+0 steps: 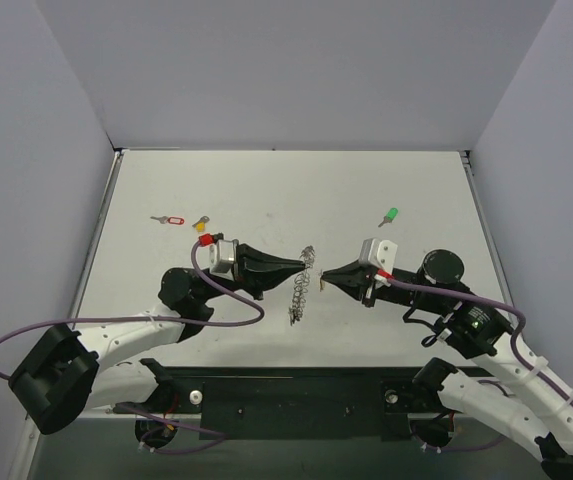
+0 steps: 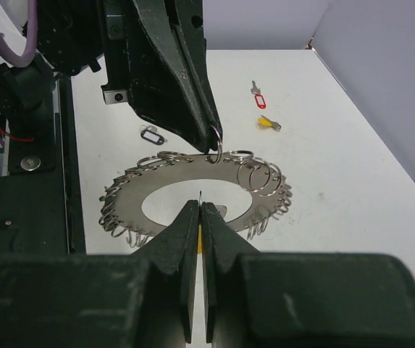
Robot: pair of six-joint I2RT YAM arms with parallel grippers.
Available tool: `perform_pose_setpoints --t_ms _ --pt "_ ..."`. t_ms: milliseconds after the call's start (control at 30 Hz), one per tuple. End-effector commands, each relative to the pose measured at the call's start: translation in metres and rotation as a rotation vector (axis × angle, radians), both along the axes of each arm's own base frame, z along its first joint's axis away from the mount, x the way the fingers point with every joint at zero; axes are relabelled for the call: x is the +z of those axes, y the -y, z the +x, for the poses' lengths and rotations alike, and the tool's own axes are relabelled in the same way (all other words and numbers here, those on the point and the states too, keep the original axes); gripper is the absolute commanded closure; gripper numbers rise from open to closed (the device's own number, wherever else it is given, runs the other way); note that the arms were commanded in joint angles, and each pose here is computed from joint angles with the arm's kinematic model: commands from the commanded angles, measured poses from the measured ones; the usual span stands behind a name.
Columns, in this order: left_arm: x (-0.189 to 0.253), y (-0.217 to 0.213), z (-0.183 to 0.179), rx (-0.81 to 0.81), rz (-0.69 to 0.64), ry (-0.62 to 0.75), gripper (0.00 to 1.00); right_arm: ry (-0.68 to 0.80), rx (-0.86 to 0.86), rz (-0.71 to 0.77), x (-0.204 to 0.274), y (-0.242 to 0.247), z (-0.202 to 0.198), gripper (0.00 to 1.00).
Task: Put the keys on the keyring
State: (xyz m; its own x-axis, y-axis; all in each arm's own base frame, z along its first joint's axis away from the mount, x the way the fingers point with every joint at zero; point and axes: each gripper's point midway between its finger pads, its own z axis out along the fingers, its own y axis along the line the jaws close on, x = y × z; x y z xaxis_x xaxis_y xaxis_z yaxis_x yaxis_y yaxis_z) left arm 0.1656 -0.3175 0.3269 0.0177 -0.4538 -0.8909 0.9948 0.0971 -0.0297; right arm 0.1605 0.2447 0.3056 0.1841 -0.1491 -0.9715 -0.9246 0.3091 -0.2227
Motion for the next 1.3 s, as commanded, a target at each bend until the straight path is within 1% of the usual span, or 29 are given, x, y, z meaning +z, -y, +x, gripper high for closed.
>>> perform_pose_setpoints --t_ms 0,167,433,1267 --pt "0.088 -0.032 -0.037 -0.045 -0.293 0.252 1.00 0.027 0.039 0.117 0.021 -0.004 -0.009 1.00" --pt "0.089 -0.028 -0.036 -0.068 -0.292 0.230 1.00 0.072 -0.016 0.176 0.032 0.000 0.003 1.00" --pt "0.091 -0.027 -0.035 -0.071 -0.298 0.216 1.00 0.056 -0.045 0.237 0.037 0.001 0.007 1.00" --pt "0.091 -0.025 -0.037 -0.076 -0.298 0.218 1.00 0.027 -0.007 0.235 0.031 -0.010 0.003 1.00"
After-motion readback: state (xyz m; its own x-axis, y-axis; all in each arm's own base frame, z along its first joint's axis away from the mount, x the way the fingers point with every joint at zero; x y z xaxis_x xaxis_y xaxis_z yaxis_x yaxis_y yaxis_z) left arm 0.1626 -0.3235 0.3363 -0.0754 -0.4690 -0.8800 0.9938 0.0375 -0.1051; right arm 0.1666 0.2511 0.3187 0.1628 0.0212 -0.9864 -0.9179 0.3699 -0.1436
